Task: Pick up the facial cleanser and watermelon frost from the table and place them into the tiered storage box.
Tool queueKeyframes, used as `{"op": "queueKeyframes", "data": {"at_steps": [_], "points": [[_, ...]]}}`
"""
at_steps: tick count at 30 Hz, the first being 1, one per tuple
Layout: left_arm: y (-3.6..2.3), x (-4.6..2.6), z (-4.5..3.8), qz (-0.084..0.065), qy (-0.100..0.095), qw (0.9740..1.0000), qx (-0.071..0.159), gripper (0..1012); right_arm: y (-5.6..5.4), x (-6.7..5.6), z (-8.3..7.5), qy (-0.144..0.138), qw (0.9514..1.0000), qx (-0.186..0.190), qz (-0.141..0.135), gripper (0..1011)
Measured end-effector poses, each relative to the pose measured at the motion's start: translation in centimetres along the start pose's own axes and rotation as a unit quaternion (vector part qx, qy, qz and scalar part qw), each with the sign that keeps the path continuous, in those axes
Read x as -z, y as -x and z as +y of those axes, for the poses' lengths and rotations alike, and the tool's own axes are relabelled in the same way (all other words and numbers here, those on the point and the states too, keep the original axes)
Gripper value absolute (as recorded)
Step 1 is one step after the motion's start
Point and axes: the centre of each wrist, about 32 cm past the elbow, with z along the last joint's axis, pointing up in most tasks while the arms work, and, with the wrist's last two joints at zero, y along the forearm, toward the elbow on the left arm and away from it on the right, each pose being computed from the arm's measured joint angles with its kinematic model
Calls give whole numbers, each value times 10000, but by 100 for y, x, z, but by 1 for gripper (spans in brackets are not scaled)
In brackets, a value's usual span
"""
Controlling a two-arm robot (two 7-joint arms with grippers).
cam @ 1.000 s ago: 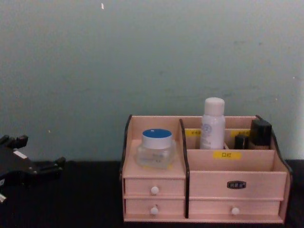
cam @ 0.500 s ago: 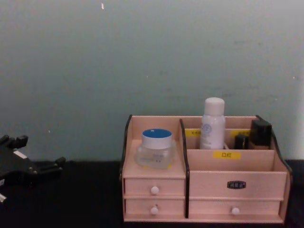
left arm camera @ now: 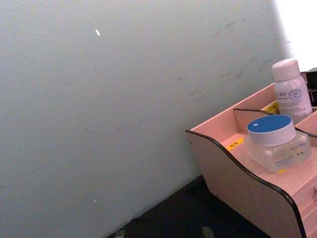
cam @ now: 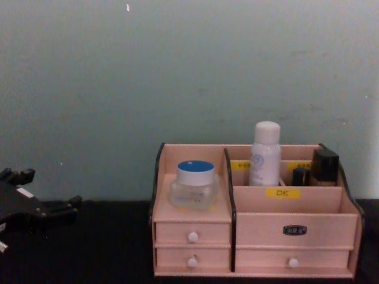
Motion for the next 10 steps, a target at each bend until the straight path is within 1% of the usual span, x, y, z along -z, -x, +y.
{"op": "queueKeyframes", "data": {"at_steps": [10], "points": [[0,0,0,0,0,10000,0,1001,0,0,0,0,10000,0,0,1000]]}}
